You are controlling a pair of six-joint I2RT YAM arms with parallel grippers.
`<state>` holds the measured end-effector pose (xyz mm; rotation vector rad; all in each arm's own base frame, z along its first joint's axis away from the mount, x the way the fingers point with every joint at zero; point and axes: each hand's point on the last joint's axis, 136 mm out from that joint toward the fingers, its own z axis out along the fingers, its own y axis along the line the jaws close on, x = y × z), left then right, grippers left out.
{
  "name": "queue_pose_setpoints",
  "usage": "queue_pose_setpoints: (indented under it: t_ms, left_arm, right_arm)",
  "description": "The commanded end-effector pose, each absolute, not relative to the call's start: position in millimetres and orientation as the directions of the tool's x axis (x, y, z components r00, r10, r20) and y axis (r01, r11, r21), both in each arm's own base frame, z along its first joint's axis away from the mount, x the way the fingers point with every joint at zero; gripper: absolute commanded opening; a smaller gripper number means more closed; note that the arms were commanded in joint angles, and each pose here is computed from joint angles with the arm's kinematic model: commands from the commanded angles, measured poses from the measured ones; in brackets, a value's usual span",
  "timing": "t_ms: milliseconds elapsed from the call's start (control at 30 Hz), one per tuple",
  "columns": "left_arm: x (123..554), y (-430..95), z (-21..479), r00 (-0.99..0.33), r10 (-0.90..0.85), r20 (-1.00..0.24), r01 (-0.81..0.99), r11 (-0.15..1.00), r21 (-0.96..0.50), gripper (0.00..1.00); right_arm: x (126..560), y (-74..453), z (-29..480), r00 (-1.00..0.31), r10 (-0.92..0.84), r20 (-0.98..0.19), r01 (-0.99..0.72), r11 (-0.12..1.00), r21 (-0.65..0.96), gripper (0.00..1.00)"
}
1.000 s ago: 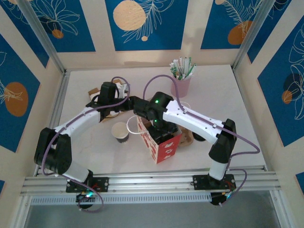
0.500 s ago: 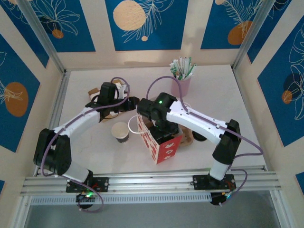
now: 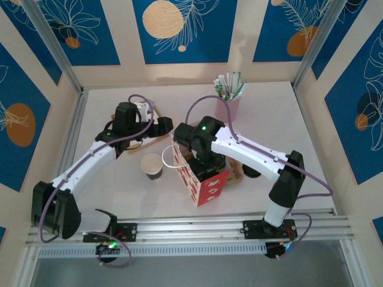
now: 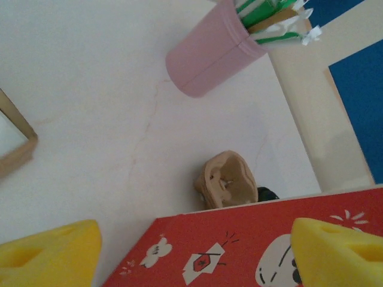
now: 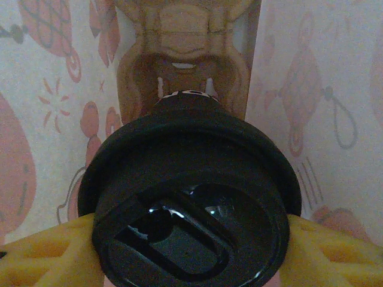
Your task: Pack the takeout coffee
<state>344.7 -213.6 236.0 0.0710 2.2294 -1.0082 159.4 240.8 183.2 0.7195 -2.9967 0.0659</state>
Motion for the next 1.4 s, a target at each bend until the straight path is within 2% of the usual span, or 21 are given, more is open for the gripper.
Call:
queue_pose_setpoints:
  t_ms: [0, 67, 400, 633, 1367]
  left_arm:
    - [340, -195, 244, -0.745, -0.246, -0.620, 0.271, 0.737, -0.619, 0.94]
    - [334, -188, 250, -0.731, -0.255, -0.633, 0.261, 0.752, -0.605, 1.00]
    - [282, -159, 273, -0.674, -0.257, -0.692, 0.284, 0.775, -0.564, 1.00]
    - [256, -148, 267, -0.648, -0.240, -0.723, 0.310, 0.783, -0.539, 1.00]
    - [242, -167, 290, -0.606, -0.245, -0.757, 0.452, 0.676, -0.581, 1.00]
  right_arm:
    - [152, 235, 195, -0.889, -0.453, 0.061, -0.453, 0.891, 0.006, 0.58]
    - [152, 235, 195, -0.889, -0.455, 0.060, -0.455, 0.890, 0.008, 0.58]
    - [152, 235, 196, -0.884, -0.465, 0.052, -0.464, 0.885, 0.024, 0.58]
    - [155, 237, 200, -0.880, -0.474, 0.013, -0.473, 0.880, 0.035, 0.58]
    - [161, 237, 196, -0.872, -0.487, -0.043, -0.489, 0.872, 0.033, 0.58]
